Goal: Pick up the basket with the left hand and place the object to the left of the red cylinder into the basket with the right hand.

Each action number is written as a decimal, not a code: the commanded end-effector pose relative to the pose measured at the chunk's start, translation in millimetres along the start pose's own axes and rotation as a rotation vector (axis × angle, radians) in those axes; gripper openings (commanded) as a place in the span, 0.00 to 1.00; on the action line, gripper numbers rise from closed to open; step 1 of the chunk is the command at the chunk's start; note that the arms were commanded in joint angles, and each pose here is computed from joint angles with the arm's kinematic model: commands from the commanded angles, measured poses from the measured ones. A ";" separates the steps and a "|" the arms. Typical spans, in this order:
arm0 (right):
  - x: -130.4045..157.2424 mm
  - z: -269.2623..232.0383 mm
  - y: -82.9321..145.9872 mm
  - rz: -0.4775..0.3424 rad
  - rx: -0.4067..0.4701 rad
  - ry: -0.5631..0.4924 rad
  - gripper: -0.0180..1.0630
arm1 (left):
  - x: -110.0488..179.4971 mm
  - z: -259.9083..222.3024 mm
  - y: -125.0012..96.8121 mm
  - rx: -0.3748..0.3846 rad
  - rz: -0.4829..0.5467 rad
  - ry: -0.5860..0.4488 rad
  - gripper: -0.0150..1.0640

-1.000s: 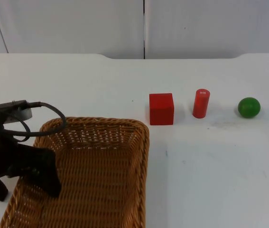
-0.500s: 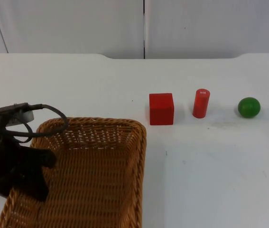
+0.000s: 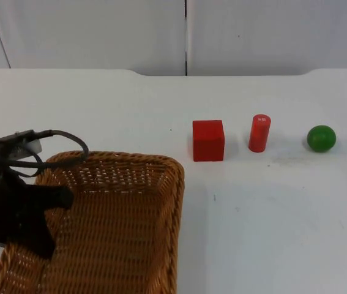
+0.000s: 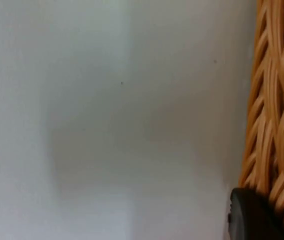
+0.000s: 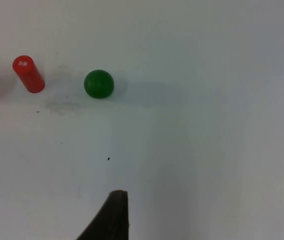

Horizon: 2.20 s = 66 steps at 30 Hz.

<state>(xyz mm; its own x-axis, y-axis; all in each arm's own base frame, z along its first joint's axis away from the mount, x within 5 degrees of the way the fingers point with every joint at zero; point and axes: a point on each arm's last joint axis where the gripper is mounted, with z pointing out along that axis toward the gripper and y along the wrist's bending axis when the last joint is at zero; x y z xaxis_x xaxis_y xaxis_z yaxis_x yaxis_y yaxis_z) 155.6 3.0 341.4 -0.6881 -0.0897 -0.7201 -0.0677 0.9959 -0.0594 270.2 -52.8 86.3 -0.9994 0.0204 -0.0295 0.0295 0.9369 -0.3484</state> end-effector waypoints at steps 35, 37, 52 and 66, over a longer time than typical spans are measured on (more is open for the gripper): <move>-3.8 -2.0 -1.0 -0.004 0.006 -0.038 0.99 | 50.6 -135.0 -2.3 0.111 -0.056 -0.030 0.01; -4.0 -2.0 -1.0 -0.004 0.006 -0.041 0.99 | 51.7 -136.8 -3.3 0.112 -0.056 -0.034 0.01; -9.8 -2.5 -1.2 -0.002 0.008 -0.105 0.99 | 50.5 -130.6 -21.1 0.084 0.014 -0.034 0.01; -47.9 -15.0 10.7 -0.033 -0.143 -0.239 0.99 | 50.5 -130.6 -20.6 0.079 0.016 -0.035 0.01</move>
<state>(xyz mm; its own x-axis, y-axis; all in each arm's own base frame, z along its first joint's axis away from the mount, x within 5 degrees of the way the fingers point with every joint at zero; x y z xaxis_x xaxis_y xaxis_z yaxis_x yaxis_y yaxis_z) 174.5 17.6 383.9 -0.5006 -0.0867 -0.8613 -0.1875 0.9822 0.0101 216.3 -24.2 210.3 -0.9973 0.0428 -0.0590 0.0627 0.9162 -0.3957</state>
